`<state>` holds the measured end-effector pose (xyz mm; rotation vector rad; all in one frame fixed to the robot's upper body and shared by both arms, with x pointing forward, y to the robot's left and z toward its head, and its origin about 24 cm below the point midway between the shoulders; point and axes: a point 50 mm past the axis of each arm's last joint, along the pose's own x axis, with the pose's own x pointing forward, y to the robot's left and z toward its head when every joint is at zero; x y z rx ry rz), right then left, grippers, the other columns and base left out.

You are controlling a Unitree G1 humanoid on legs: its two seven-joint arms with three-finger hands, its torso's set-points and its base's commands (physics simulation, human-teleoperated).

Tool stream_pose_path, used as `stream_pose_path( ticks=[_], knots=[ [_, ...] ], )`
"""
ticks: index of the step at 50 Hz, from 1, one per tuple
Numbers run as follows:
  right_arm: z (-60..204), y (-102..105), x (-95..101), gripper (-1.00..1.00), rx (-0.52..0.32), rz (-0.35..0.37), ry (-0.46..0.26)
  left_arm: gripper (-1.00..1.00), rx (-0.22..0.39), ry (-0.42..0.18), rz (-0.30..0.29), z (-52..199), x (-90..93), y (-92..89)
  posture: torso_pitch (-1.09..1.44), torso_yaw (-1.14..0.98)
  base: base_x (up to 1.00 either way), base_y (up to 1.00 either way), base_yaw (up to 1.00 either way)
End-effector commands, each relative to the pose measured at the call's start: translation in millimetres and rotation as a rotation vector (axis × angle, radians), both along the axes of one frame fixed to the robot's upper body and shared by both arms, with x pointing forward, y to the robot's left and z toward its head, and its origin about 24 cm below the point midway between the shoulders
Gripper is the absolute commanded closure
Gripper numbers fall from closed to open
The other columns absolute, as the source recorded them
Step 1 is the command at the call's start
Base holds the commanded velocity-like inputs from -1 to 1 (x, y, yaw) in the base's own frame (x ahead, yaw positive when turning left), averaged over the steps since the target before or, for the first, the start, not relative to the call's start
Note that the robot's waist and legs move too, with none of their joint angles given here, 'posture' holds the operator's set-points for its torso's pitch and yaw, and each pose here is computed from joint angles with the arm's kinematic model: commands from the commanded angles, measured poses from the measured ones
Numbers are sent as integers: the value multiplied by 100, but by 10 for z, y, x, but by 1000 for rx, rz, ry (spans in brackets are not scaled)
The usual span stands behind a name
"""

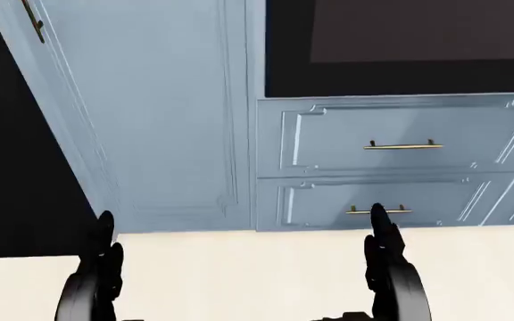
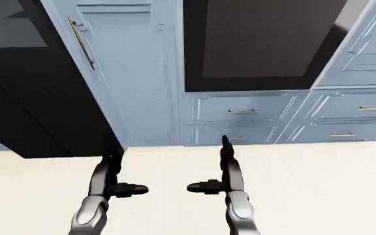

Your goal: Navigate to the hood.

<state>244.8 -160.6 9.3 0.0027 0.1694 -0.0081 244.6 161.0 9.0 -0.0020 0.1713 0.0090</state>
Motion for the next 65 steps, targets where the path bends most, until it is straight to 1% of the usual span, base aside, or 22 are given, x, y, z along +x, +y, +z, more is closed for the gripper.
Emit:
stream_pose_path(
  ticks=[1, 2, 4, 9, 17, 20, 22, 26, 35, 65],
  knots=[
    [312, 8, 85, -100, -4, 12, -174, -100, 2, -171, -9, 322, 94, -11, 0, 0, 0, 0, 0],
    [327, 11, 81, -100, -22, 11, -182, -100, 2, -171, -9, 322, 94, -11, 0, 0, 0, 0, 0],
    [329, 5, 83, -100, -21, 8, -182, -100, 2, -171, -9, 322, 94, -11, 0, 0, 0, 0, 0],
    [309, 32, 64, -100, -8, 32, -172, -100, 2, -171, -9, 322, 94, -11, 0, 0, 0, 0, 0],
    [286, 51, 63, -100, -6, 28, -168, -100, 2, -171, -9, 322, 94, -11, 0, 0, 0, 0, 0],
    [313, 50, 44, -100, 21, 40, -181, -100, 2, -171, -9, 322, 94, -11, 0, 0, 0, 0, 0],
    [330, 52, 32, -100, 15, 48, -194, -100, 2, -171, -9, 322, 94, -11, 0, 0, 0, 0, 0],
    [336, 53, 31, -100, 15, 57, -194, -100, 2, -171, -9, 322, 94, -11, 0, 0, 0, 0, 10],
    [351, 44, 22, -100, 23, 62, -201, -100, 2, -171, -9, 322, 94, -11, 0, 0, 0, 0, 45],
    [317, 58, 15, -100, 34, 74, -184, -100, 2, -171, -9, 322, 94, -11, 0, 0, 0, 0, 34]
  ],
)
